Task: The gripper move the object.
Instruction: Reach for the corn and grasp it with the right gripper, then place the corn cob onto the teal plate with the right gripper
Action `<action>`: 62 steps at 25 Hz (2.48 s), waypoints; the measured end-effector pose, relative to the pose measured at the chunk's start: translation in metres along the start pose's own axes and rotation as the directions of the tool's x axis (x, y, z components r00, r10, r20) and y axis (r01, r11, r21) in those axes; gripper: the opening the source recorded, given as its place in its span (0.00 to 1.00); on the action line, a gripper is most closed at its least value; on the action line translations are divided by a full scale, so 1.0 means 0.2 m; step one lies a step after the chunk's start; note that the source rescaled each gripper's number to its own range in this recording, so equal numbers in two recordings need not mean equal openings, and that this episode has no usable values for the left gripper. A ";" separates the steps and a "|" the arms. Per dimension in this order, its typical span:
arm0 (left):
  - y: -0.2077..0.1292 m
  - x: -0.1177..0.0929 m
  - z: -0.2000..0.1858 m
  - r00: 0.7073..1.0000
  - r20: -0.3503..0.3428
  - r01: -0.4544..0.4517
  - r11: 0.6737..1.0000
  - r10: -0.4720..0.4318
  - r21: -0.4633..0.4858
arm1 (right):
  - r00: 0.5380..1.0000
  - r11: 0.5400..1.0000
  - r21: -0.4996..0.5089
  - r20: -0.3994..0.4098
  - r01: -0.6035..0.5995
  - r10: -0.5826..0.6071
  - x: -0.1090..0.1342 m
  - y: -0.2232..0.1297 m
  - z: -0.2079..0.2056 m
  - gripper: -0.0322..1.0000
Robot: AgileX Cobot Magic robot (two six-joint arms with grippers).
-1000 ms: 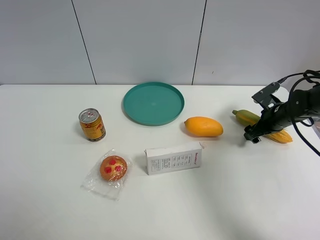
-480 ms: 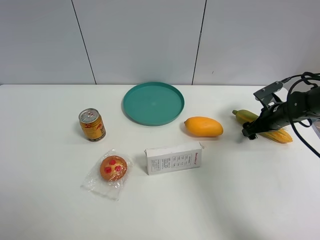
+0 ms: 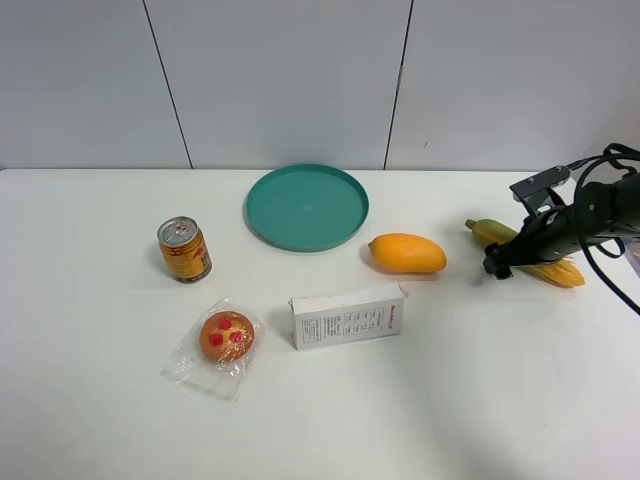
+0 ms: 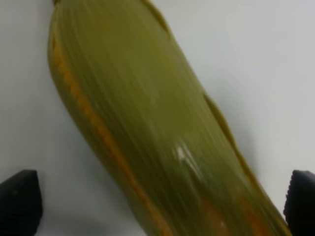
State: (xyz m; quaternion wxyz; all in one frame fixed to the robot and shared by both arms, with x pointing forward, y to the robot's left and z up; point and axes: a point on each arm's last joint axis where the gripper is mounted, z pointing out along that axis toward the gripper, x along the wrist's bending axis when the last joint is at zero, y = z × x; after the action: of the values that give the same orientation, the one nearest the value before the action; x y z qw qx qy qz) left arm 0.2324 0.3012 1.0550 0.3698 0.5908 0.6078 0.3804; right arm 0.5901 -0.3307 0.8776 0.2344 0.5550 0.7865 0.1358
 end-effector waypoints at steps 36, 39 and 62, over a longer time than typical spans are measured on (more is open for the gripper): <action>0.00 0.00 0.00 1.000 0.000 0.000 1.000 0.000 0.000 | 0.971 0.959 0.247 -0.159 -0.137 0.180 -0.06 0.23 0.05 1.00; 0.00 0.00 0.00 1.000 0.000 0.000 1.000 0.000 0.000 | 0.970 0.957 0.259 -0.162 -0.134 0.180 -0.05 0.21 0.08 0.96; 0.00 0.00 0.00 1.000 0.000 0.000 1.000 0.000 0.000 | 0.948 0.954 0.292 -0.281 -0.067 0.152 -0.05 0.30 -0.60 0.05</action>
State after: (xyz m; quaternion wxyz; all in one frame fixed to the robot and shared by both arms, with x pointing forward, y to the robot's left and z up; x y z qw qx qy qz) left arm 0.2324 0.3012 1.0550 0.3698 0.5908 0.6078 0.3804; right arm 0.5798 -0.3138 1.0110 0.0239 0.5986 0.7918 0.1193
